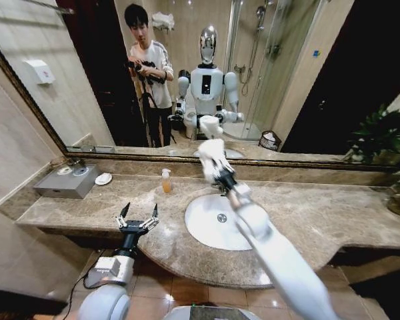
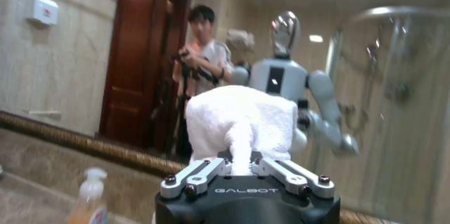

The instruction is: Pick up the towel from the sink counter and wipe the mirror surface.

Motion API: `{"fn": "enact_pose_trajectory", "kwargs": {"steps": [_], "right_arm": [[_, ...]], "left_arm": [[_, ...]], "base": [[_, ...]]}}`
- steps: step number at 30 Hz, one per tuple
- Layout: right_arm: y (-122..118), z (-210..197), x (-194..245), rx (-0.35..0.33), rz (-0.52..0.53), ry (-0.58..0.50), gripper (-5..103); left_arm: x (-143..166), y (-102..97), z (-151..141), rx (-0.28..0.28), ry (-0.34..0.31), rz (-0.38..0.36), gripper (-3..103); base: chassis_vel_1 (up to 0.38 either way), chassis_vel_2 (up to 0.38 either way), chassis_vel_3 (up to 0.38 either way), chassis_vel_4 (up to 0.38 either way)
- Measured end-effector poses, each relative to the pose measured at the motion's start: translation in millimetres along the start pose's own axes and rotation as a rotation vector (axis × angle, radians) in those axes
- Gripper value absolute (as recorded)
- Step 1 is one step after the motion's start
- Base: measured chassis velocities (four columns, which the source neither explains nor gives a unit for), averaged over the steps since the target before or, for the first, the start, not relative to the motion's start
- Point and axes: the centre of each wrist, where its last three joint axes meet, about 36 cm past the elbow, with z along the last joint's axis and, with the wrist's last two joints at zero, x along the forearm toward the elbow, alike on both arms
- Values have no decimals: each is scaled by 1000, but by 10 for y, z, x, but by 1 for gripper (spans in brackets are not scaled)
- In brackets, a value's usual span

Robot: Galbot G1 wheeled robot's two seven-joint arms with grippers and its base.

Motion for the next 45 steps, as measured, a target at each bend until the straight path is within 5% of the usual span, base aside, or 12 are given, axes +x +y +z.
{"fn": "enact_pose_trajectory", "kwargs": {"steps": [5,10,16,19,26,32,45], "right_arm": [[-79,-34,349,-29,47,121,9],[-477,109,618,-43,2,332,9],[-1031,616,493,69,-96,529,9],[-1276,710,138,204,-153,619,9],[-1592,764,-132,266,-330,779,9],[-1574,861,-263,256,-412,838,9],[-1542,1103,-886,274,-397,896,9]], "left_arm": [[0,0,0,0,0,0,100],[0,0,0,0,0,-1,100],[0,0,0,0,0,-1,100],[0,0,0,0,0,-1,100],[0,0,0,0,0,-1,100],[0,0,0,0,0,0,100],[0,0,0,0,0,-1,100]], "base": [[0,0,0,0],[0,0,0,0],[0,0,0,0],[0,0,0,0],[0,0,0,0],[0,0,0,0],[0,0,0,0]]}}
